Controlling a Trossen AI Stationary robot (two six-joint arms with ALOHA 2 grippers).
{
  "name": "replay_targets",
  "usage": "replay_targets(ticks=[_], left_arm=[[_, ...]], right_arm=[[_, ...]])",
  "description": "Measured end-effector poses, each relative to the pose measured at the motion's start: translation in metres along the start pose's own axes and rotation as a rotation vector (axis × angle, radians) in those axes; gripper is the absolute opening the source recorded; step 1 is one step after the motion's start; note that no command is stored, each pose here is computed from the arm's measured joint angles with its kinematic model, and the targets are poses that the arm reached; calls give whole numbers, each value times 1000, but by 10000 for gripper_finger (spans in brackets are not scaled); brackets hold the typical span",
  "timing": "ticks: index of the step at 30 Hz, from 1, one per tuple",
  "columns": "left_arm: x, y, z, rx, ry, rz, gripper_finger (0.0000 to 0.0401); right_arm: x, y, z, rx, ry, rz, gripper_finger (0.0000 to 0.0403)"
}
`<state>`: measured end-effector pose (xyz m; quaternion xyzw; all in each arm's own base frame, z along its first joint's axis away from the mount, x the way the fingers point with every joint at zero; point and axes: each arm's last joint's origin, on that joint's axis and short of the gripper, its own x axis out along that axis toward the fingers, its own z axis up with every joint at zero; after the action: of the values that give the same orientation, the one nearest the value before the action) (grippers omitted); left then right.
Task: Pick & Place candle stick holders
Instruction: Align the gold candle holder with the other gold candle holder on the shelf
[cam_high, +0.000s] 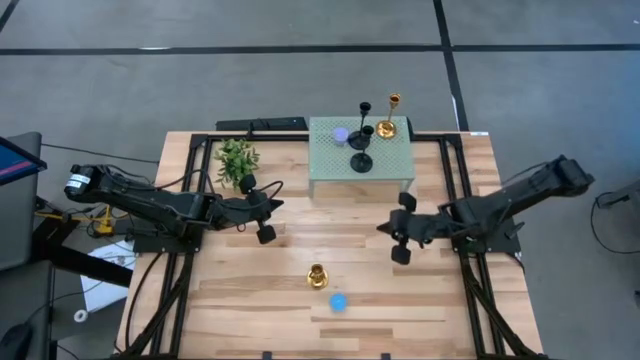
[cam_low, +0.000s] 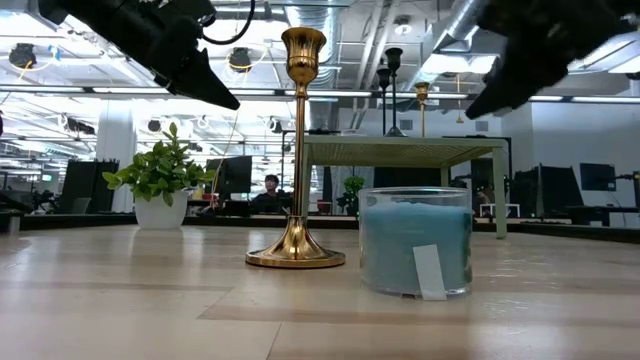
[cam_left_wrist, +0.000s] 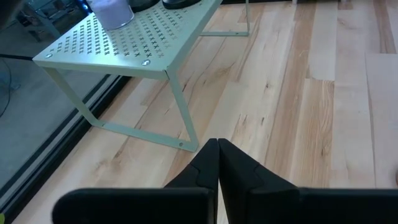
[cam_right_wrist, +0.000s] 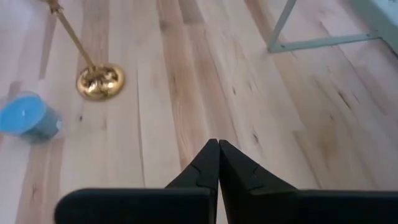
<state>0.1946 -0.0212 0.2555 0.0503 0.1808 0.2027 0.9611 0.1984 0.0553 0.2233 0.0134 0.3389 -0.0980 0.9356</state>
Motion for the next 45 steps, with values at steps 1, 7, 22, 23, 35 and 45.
replay_targets(ticks=[1, 7, 22, 23, 35, 45], left_arm=[[0, 0, 0, 0, 0, 0, 8], [0, -2, 0, -3, 5, -83, 5], [28, -40, -34, 133, -15, -304, 5], [30, -43, -42, 151, -45, -312, 5], [6, -35, -58, 78, -290, -636, 4], [23, -51, -71, 22, -313, -680, 4]], right_arm=[[2, 1, -6, 15, -29, -3, 0], [12, 4, -32, 62, -148, 12, 0], [26, -3, -73, 84, -283, 57, 0], [26, -3, -73, 81, -285, 58, 0], [26, -3, -72, 69, -303, 64, 0], [25, -2, -69, 34, -330, 61, 0]])
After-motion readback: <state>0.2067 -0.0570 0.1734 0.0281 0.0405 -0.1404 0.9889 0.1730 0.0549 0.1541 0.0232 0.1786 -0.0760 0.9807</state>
